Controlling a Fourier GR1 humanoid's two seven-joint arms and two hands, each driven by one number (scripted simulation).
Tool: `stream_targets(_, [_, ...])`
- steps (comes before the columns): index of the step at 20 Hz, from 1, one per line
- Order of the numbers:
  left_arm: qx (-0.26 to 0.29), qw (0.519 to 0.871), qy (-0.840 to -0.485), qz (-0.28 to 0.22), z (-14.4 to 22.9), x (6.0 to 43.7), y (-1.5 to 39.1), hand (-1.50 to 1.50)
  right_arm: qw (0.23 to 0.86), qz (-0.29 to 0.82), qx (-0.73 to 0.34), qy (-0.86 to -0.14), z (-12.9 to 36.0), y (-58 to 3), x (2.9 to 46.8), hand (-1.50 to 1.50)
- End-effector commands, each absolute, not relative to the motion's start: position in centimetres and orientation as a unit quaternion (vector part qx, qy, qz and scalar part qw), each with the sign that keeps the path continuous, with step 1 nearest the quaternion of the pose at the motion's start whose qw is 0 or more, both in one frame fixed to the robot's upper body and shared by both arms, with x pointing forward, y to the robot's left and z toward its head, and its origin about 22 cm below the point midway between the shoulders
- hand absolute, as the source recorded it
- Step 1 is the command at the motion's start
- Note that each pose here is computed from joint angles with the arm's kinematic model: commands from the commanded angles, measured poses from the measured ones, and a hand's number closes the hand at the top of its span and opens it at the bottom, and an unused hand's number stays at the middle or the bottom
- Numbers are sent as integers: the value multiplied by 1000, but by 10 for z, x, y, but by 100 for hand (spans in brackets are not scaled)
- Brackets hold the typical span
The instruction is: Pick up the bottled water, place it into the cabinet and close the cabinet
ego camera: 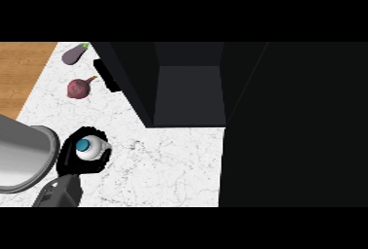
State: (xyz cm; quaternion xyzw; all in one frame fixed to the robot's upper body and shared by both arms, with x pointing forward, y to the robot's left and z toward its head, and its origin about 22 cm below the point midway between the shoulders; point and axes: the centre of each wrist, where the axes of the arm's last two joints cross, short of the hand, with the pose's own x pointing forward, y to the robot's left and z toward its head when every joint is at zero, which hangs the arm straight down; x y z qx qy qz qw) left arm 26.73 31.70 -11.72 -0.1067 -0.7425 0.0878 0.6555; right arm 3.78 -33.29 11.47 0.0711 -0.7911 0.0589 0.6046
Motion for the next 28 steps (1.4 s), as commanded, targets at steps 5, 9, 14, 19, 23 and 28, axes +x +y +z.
stream_targets(5, [-118,630,-765,64,-92,284,274,150,569,46,97,-815,150,-311,28,-150])
stream_targets(9, [-149,634,-757,57,-70,298,229,150,573,57,96,-812,153,-315,30,-150])
stream_targets(14, [-128,632,-763,46,-44,308,196,150,574,54,96,-811,156,-313,31,-150])
stream_targets(19, [-116,618,-777,43,0,324,153,150,574,65,101,-810,146,-318,35,-150])
stream_targets(23, [-95,621,-777,42,1,317,136,150,568,63,106,-813,151,-318,39,-150])
stream_targets(28, [-32,633,-773,24,17,332,123,150,567,58,117,-813,142,-318,39,-150])
